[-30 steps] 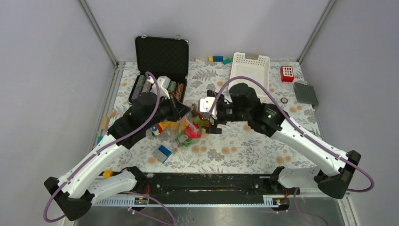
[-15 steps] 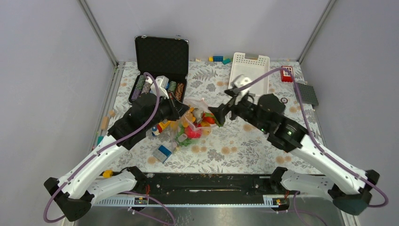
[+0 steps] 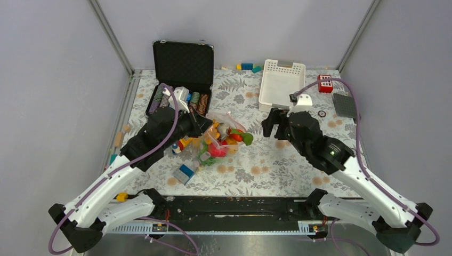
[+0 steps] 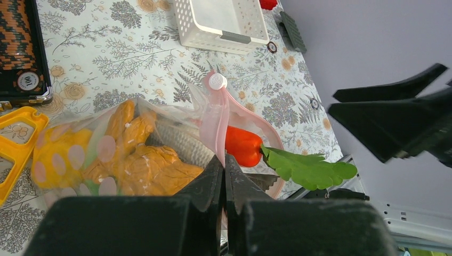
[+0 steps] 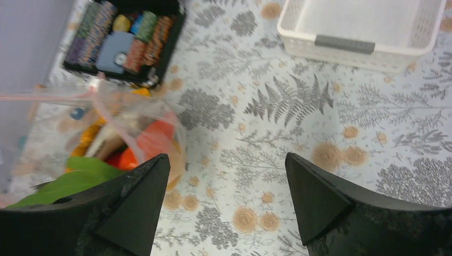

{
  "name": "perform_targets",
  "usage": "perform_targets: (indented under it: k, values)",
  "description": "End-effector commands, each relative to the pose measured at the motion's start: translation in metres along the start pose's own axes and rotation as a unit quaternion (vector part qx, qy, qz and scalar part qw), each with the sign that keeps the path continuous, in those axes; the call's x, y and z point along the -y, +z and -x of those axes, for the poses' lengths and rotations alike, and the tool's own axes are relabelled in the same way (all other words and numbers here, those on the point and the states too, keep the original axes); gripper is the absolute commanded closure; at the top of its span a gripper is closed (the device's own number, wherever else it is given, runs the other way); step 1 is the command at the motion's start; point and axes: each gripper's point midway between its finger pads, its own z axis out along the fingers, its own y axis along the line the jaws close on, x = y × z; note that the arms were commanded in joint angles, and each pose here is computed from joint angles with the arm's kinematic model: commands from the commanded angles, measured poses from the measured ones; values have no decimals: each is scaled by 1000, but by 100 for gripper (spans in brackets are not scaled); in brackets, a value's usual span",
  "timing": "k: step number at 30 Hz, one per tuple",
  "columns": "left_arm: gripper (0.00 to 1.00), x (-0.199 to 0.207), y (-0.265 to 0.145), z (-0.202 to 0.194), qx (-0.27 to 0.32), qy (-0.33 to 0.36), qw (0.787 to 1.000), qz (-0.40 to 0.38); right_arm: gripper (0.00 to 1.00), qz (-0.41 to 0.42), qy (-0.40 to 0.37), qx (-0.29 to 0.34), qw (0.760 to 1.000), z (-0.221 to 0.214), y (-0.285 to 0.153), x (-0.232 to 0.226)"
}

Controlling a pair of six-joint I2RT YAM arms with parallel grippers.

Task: Place the food in the zip-top bag and seal the zipper
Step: Adjust the zipper food storage bag at the center of the board.

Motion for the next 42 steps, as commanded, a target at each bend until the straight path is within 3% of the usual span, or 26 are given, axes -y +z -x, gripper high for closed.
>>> perform_targets:
  k: [1, 6, 11, 21, 24, 27, 31, 35, 36, 42]
  values:
    - [100, 16, -2, 26, 52, 3, 998, -33, 13, -23, 9, -44, 999, -17, 21, 5]
    - [100, 15, -5, 24, 50, 3, 998, -35, 14, 99, -30, -83, 991, -26, 48, -51]
    - [100, 15, -7, 25, 53, 4, 998, -34, 15, 245, -43, -123, 961, -36, 45, -108]
    - [100, 14, -5, 23, 51, 3, 998, -35, 15, 272, -31, -110, 955, -33, 50, -121]
    - [100, 14, -5, 23, 52, 4, 998, -35, 18, 242, -32, -131, 961, -43, 60, -113]
    - [100, 13, -7, 24, 54, 6, 998, -33, 28, 176, -30, -149, 973, -54, 73, -92]
    - [100, 13, -7, 23, 54, 5, 998, -35, 51, 146, -34, -148, 978, -57, 79, -81]
    - [100, 22, -6, 18, 39, 13, 997, -60, 94, 147, -35, -147, 978, -50, 71, -82]
    - [100, 26, -5, 16, 33, 16, 997, -72, 100, 142, -34, -145, 979, -45, 67, -81]
    - [100, 62, 8, -4, -47, 50, 983, -168, 100, 90, 10, -176, 980, -15, 18, -73]
